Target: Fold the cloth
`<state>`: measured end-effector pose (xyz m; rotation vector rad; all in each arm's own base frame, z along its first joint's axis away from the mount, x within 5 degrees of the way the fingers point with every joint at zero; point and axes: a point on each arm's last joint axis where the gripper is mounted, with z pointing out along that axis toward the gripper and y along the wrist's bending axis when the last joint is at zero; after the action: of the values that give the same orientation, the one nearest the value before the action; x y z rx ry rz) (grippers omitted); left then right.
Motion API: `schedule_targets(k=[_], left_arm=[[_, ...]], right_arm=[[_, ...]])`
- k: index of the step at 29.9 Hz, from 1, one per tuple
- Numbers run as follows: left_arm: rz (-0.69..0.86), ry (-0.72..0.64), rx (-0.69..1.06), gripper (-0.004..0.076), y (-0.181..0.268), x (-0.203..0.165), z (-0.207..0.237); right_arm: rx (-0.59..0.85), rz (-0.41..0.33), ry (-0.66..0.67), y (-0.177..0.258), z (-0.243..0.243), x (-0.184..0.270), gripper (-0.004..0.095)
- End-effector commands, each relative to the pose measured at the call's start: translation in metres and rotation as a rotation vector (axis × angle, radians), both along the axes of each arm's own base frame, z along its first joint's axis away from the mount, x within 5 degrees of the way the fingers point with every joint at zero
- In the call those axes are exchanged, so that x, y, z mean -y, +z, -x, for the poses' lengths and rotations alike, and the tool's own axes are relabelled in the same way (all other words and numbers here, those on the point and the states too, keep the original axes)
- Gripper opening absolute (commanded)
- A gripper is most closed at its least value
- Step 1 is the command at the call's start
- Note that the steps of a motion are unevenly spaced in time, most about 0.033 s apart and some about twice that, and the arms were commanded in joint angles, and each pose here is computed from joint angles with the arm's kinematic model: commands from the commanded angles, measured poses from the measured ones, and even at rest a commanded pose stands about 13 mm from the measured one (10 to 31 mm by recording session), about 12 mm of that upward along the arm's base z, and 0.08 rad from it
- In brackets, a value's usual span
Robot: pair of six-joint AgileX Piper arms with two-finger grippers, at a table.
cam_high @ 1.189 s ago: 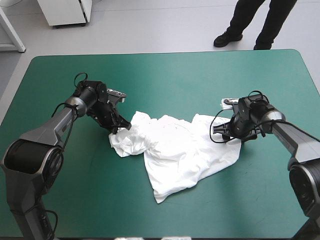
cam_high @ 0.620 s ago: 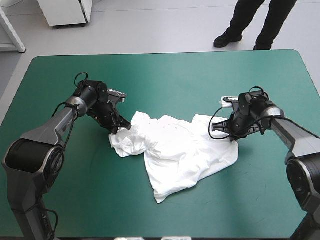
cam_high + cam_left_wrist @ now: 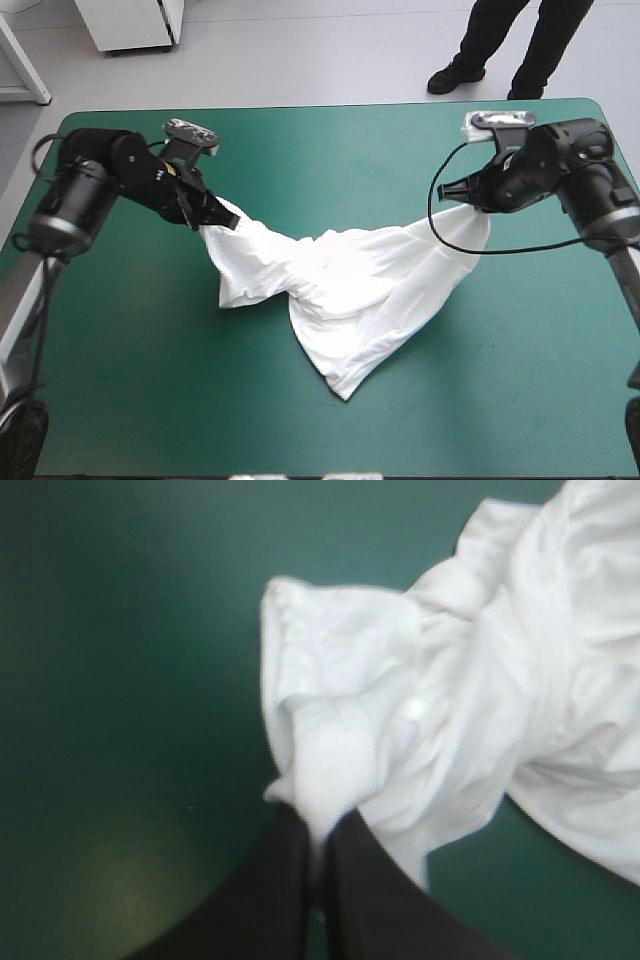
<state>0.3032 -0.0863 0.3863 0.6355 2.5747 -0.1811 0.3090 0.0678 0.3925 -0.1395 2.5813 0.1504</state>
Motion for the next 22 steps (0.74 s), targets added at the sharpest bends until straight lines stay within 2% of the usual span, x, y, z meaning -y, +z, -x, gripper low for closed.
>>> schedule_targets(k=[1, 8, 12, 17, 22], left_arm=[[0.100, 0.006, 0.245, -0.0010, 0.071, -0.008, 0.045], [0.270, 0.043, 0.674, -0.0010, 0.178, -0.025, 0.117], [0.369, 0.022, 0.909, -0.0010, 0.227, -0.035, 0.168], [0.418, 0.013, 1.071, -0.0010, 0.255, -0.046, 0.210], [0.432, 0.007, 1.125, -0.0010, 0.261, -0.053, 0.238]], right_arm=[[0.260, -0.031, 0.002, 0.074, 0.036, 0.010, -0.0017], [0.639, -0.110, 0.042, 0.175, 0.108, 0.022, -0.0017], [0.860, -0.189, 0.077, 0.223, 0.157, 0.027, -0.0017], [1.034, -0.240, 0.124, 0.252, 0.206, 0.033, -0.0017], [1.113, -0.285, 0.154, 0.260, 0.238, 0.036, -0.0017]])
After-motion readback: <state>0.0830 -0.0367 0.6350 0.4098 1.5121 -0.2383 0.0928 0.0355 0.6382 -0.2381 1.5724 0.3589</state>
